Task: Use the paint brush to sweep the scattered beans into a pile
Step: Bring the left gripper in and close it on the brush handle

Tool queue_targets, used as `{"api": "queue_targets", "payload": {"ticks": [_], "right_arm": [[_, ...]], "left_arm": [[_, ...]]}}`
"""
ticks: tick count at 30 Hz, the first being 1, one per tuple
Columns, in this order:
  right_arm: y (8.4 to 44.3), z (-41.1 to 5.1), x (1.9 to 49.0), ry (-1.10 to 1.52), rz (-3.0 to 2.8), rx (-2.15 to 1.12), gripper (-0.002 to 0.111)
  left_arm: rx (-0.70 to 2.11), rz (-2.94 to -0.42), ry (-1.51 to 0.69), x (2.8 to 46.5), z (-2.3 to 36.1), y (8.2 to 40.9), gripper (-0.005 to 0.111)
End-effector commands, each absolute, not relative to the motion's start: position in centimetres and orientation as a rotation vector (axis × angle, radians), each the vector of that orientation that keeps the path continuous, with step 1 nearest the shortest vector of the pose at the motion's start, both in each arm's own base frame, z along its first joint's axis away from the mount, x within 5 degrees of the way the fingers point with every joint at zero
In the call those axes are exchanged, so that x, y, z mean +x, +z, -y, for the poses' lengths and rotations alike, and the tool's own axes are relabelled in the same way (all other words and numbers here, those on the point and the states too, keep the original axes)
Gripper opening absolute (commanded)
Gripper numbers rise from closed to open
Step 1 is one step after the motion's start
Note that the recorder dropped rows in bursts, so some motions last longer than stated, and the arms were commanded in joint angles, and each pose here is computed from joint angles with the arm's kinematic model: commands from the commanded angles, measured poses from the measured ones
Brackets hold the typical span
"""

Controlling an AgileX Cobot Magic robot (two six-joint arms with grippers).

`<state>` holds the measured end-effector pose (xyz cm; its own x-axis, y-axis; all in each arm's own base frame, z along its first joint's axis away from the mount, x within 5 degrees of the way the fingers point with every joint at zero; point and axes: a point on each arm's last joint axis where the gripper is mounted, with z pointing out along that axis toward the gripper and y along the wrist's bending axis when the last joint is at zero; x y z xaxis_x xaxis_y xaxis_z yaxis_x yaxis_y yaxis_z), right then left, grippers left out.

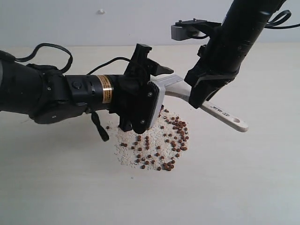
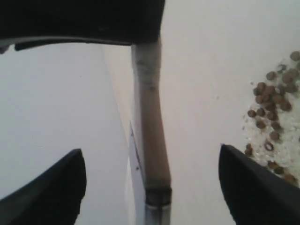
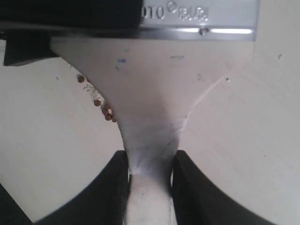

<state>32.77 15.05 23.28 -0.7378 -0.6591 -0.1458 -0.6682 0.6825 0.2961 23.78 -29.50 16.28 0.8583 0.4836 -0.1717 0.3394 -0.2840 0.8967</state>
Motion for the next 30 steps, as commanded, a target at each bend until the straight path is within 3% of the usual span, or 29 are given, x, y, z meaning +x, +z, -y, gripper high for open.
{"api": "queue_targets", "payload": {"ticks": [1,18,30], "right_arm": [[23.88,-15.22,32.82,0.53,-2.826,-1.131,0.0],[23.59,-15.43,32.89,0.562,-2.834,-1.119,0.0],[23.59,-15.43,32.89,0.562,-2.834,-1.119,0.0]], "left_arm": [[1.799,-0.631,0.188,24.28,29.88,16.92,0.073],[1.726,-0.616,0.174,24.32,30.13,17.38,0.073],[1.815,-0.631,0.187,24.28,29.89,16.57,0.066]]}}
